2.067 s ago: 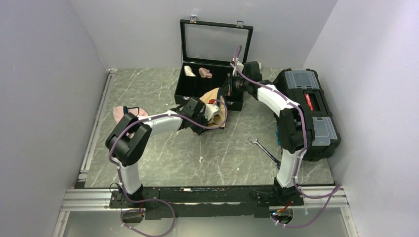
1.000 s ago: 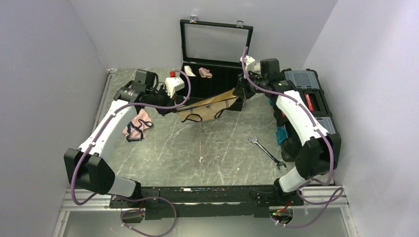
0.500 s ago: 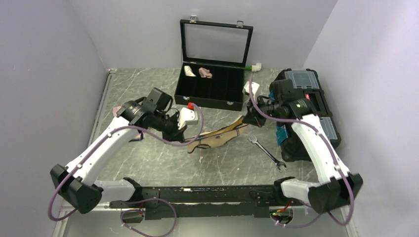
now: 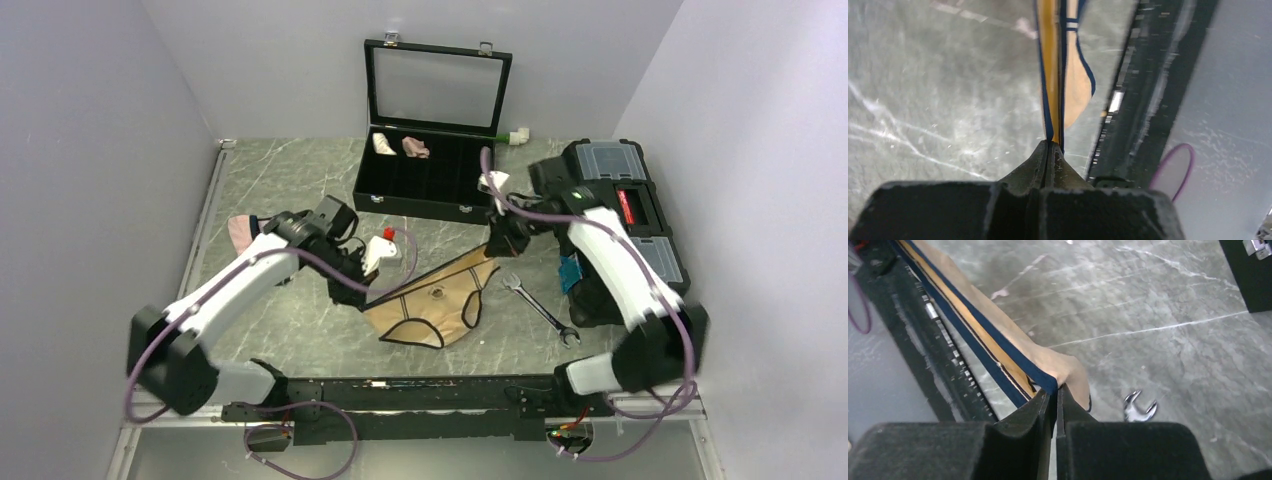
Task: Roll the underwear
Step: Flatten out the underwear at the center of the board.
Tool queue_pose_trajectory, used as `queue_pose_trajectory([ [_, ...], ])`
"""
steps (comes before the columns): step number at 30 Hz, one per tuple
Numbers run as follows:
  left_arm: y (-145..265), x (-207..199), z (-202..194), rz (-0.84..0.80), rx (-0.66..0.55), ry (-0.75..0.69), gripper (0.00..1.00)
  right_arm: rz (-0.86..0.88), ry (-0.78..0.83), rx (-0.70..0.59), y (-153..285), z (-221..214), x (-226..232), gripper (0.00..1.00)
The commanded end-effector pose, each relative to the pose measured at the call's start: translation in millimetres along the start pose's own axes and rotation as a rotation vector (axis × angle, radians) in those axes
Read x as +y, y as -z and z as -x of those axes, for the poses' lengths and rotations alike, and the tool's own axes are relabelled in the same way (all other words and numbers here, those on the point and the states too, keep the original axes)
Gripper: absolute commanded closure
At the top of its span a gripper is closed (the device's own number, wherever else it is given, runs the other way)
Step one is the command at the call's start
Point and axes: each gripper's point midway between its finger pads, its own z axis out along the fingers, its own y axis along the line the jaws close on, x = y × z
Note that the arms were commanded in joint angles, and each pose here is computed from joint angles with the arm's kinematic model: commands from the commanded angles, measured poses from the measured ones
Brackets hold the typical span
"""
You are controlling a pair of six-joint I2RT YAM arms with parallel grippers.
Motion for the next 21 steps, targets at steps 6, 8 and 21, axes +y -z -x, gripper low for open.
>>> queue_pose_trajectory([
  [6,-45.9,142.6,-53.9,0.172,0.100,0.403,1.00,-0.035,-0.211,0.154,-138.3,12.8,-128.8,0.75],
  [8,-49.0,158.2,-60.2,0.204,0.105,0.460,1.00,-0.035,-0.214,0.150,-155.2,23.6,-141.8,0.63],
  [21,-42.6,181.1,-77.0,0.336,0.128,0.553,0.94,0.014,-0.163,0.096,-148.8,65.4,-133.0,0.24],
])
